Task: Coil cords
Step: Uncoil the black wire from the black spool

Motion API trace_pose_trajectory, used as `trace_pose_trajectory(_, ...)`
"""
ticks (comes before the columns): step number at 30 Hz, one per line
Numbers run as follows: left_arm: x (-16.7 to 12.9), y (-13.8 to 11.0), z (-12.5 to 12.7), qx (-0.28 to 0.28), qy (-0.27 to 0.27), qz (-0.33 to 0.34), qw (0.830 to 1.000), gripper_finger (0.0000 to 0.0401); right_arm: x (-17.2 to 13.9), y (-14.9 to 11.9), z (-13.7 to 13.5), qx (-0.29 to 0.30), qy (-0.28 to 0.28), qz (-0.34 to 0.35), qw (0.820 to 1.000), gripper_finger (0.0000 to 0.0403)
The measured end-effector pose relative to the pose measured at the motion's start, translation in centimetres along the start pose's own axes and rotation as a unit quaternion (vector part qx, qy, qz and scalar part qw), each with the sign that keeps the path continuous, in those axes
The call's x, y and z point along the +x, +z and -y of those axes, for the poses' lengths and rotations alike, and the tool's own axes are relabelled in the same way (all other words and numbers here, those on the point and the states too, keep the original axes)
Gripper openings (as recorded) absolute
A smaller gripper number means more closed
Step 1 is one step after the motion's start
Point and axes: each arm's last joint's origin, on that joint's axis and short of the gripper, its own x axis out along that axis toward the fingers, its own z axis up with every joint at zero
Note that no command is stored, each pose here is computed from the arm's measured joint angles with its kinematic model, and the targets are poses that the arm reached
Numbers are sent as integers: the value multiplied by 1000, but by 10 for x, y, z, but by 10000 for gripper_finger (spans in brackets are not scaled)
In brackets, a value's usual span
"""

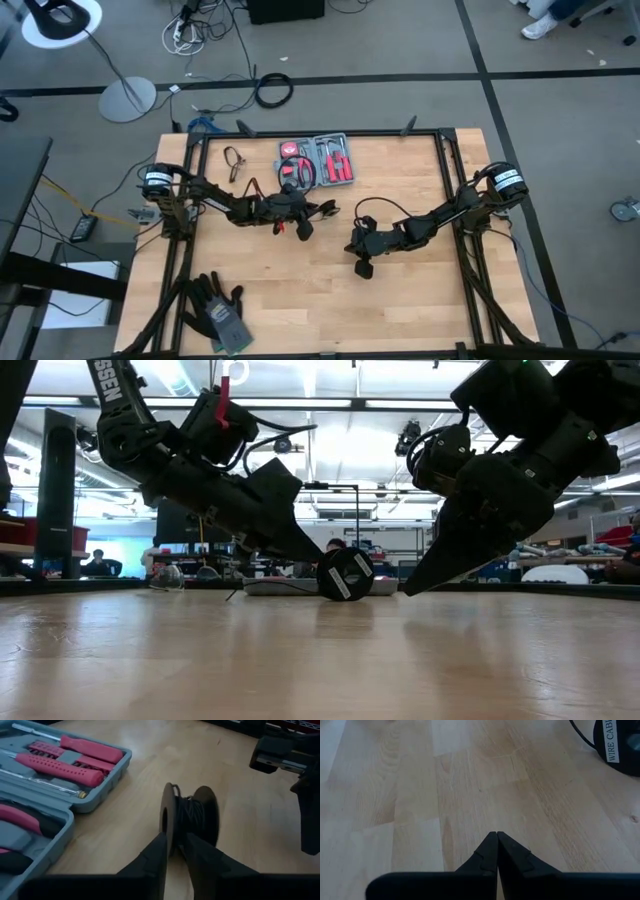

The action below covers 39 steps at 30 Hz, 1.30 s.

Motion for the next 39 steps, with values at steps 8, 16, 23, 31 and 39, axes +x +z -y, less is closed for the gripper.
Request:
trace_pose_trajectory(8,9,12,-5,4,-6,-15,1000,80,0,0,0,0,0,0,1000,6)
trace_pose_trajectory(16,11,16,-3,35,-8,-9,999,10,0,0,0,0,0,0,1000,3)
trace_pose_trajectory(23,20,3,-4,23,-17,-25,999,2,0,0,0,-4,0,0,1000,5)
trace_pose_trajectory(31,22,4,-8,-74,-50,-35,995,0,0,0,0,-2,-1,-2,1000,3)
trace_pose_trajectory(39,18,-6,-17,-168,-57,-70,982,0,0,0,0,8,-1,-3,1000,3)
